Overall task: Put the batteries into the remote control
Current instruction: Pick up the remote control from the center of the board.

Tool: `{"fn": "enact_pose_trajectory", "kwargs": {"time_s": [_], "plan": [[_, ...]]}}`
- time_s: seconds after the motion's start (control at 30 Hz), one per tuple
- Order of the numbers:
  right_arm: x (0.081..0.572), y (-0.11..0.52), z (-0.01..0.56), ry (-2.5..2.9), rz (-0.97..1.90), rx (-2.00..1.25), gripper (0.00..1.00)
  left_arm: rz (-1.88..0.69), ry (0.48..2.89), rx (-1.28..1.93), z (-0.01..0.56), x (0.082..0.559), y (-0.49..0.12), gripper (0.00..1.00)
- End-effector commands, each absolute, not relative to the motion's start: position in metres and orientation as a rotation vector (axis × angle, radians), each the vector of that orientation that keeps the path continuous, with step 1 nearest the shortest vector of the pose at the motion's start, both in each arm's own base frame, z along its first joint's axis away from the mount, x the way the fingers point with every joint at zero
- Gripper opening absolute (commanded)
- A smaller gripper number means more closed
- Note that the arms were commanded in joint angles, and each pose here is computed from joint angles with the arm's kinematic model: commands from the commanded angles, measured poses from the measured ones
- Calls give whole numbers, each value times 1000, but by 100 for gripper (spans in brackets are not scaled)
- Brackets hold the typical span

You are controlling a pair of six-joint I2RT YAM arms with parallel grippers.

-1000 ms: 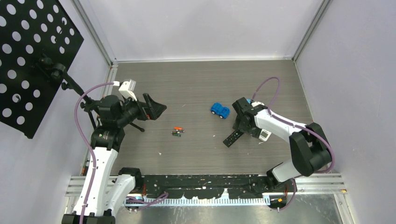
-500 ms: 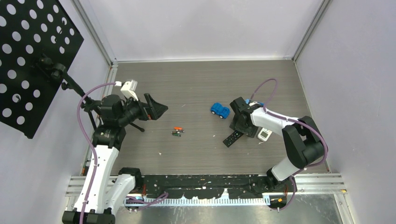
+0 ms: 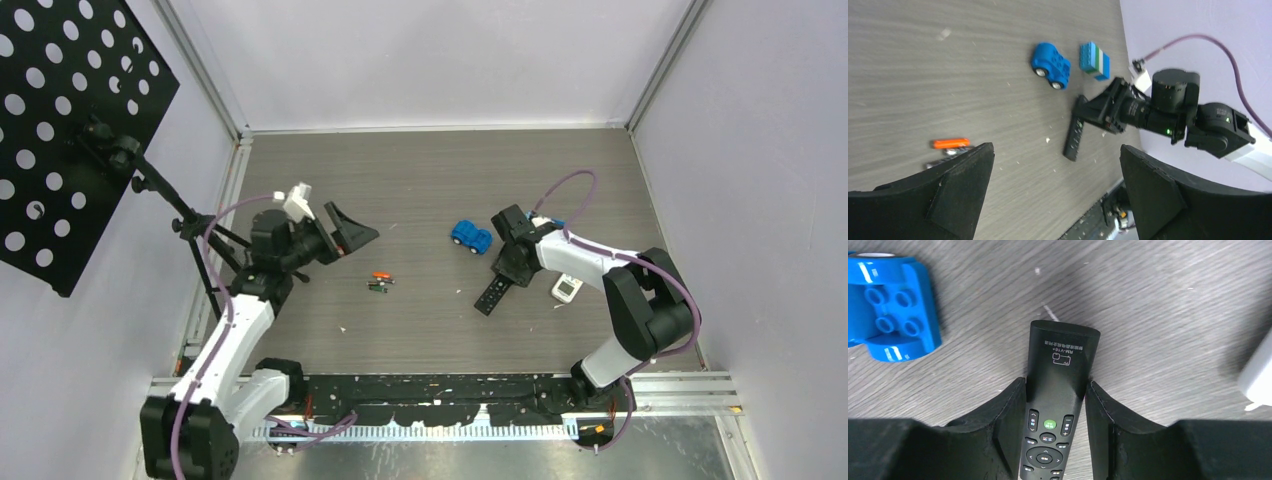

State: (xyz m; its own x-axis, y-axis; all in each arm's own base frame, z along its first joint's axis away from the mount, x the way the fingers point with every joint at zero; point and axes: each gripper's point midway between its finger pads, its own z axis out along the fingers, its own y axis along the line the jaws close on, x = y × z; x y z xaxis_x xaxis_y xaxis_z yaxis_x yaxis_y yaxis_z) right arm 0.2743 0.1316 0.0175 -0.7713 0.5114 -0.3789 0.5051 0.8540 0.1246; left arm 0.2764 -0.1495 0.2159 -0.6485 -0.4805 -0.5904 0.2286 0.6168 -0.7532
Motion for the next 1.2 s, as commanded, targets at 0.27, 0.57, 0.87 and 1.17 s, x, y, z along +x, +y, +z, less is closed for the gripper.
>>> {"fn": "enact_pose_trajectory", "kwargs": {"time_s": [0.27,0.57,0.87,1.17], "plan": [[300,240,86,2490,908,533,27,-1315,2103,-26,188,261,-264,97],[299,282,165,2163,1415,359,24,-1601,2232,-150,199,244,-306,95],[291,293,214,1984,1651,302,25,-1718,2282,-196,203,237,-319,95],[286,296,225,1939,1708,250,25,-1919,2208,-246,226,231,-327,76]]}}
